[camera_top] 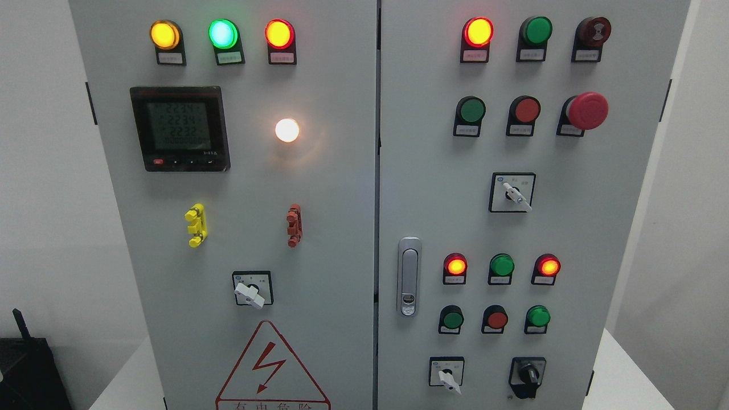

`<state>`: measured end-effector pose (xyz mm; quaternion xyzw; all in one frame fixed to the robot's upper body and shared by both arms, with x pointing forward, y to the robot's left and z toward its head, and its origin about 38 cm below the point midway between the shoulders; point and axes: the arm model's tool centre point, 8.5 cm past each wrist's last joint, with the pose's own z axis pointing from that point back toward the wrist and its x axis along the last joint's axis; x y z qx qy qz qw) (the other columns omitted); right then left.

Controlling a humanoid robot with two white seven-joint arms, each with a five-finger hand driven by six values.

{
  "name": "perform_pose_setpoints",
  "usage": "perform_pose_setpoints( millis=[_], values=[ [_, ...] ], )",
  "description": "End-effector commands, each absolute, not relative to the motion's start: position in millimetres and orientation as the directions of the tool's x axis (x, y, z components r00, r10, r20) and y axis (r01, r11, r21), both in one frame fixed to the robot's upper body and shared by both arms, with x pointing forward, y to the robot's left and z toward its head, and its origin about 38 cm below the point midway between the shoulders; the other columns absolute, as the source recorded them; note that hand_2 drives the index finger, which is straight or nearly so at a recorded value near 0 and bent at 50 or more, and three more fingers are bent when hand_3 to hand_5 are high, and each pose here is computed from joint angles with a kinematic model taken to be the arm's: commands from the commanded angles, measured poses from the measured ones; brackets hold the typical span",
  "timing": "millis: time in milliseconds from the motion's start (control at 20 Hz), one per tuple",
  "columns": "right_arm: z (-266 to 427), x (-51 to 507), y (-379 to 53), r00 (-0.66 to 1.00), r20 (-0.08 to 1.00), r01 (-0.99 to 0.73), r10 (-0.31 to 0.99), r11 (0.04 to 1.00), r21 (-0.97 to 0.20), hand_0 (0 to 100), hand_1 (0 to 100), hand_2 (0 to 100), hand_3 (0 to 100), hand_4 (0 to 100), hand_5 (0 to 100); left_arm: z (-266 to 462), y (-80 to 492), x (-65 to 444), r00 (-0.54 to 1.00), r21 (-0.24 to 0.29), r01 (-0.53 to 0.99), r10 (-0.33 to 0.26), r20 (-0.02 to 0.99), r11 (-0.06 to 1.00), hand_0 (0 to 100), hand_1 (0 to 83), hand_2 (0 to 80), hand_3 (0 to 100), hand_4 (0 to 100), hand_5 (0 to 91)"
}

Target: Trip black knob to open circuit

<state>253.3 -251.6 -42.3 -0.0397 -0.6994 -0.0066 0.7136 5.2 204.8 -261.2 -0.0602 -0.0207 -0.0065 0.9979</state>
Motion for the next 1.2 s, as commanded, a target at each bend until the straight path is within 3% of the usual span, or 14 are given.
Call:
perform_pose_setpoints(
  millis=[0,351,752,802,1153],
  values=[
    [34,272,-261,-0.187,0.981,0.051,0.046,0.998,-0.037,0,11,0,38,34,6,-262,205,12,0.998,-0.119,0.019,-0.011,0.061,0.993,12,38.9,0.0,0,0,0.0],
    [51,288,-268,-0.203,0.978,0.047,0.046,0.998,-0.037,0,11,0,62,53,23,-262,205,12,0.998,-0.119,0.019,-0.012,0.061,0.993,12,38.9,0.0,0,0,0.0],
    [80,304,-280,-0.223,0.975,0.056,0.007,0.998,0.005,0,10,0,74,63,37,-262,205,12,0.998,-0.119,0.019,-0.011,0.061,0.993,12,38.9,0.0,0,0,0.0],
    [84,307,-280,-0.232,0.973,0.055,0.007,0.998,0.005,0,10,0,80,66,41,-262,205,12,0.998,-0.119,0.019,-0.012,0.061,0.993,12,38.9,0.0,0,0,0.0],
    [98,317,-281,-0.25,0.968,0.055,0.01,0.998,0.004,0,10,0,92,81,63,-262,205,12,0.998,-0.119,0.019,-0.012,0.061,0.993,12,38.9,0.0,0,0,0.0]
  ],
)
